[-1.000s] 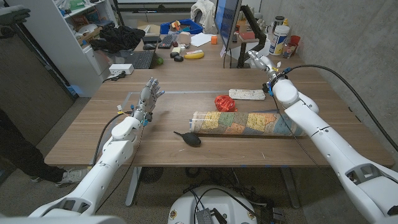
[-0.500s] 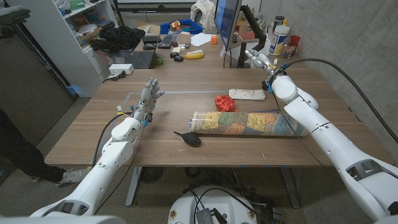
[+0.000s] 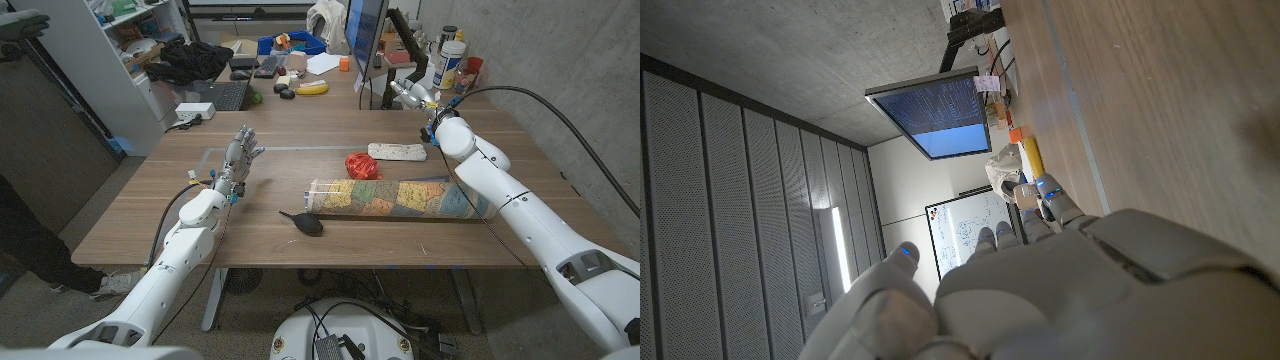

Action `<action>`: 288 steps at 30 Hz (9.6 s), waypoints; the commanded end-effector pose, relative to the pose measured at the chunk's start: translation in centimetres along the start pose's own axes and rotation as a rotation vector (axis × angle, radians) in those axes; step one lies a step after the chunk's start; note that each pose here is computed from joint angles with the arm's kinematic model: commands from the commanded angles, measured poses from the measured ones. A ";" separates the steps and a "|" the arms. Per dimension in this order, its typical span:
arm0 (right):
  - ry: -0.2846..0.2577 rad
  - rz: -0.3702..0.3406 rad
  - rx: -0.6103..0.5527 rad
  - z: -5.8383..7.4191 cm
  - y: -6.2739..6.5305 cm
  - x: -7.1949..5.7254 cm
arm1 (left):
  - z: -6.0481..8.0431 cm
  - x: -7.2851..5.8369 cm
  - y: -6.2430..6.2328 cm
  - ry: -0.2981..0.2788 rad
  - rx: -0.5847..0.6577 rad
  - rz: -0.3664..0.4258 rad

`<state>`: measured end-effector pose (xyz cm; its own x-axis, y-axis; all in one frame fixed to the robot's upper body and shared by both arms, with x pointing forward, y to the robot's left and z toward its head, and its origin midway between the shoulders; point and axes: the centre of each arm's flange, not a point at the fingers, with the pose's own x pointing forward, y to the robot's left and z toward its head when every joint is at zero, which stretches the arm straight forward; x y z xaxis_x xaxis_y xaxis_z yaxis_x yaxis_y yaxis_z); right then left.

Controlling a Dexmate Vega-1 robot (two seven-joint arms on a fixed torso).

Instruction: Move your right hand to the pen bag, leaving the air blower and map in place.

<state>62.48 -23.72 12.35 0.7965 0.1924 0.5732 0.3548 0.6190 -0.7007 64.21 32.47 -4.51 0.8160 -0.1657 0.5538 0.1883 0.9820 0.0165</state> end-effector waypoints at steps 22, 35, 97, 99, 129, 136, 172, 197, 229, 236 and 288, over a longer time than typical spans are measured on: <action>0.026 0.033 -0.238 2.1 0.1 0.5 | -0.2 -0.4 0.3 0.002 -0.006 0.003; 0.035 0.055 -0.328 2.5 0.6 0.9 | -0.5 -0.5 0.6 0.003 -0.010 0.008; 0.126 0.135 -0.518 1.0 2.2 1.0 | -0.8 -0.9 -0.1 0.023 -0.011 0.000; 0.131 0.139 -0.521 0.9 2.2 1.0 | -0.7 -0.8 -0.1 0.023 -0.010 0.000; 0.167 0.189 -0.568 0.5 3.2 1.2 | -0.8 -0.9 0.0 0.027 -0.008 -0.002; 0.177 0.196 -0.573 0.4 3.3 1.2 | -0.8 -1.0 0.0 0.031 -0.007 -0.005; 0.219 0.238 -0.595 -0.5 4.2 1.9 | -1.1 -0.7 0.7 0.041 -0.008 -0.007; 0.236 0.258 -0.611 -0.5 4.8 2.0 | -1.3 -0.6 1.1 0.040 -0.014 -0.006; 0.243 0.296 -0.653 -0.8 6.1 2.4 | -1.8 -0.3 1.5 0.057 -0.018 -0.013; 0.245 0.300 -0.654 -0.9 6.3 2.5 | -1.9 -0.2 1.5 0.059 -0.017 -0.014; 0.255 0.334 -0.686 -1.0 7.4 2.9 | -2.3 -0.1 2.1 0.069 -0.023 -0.013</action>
<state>67.65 -19.43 8.78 0.9686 0.0541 0.2429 0.2457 -0.0539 -0.9678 65.82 34.33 -6.31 0.8459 -0.1857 0.5000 0.2129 0.9771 0.0027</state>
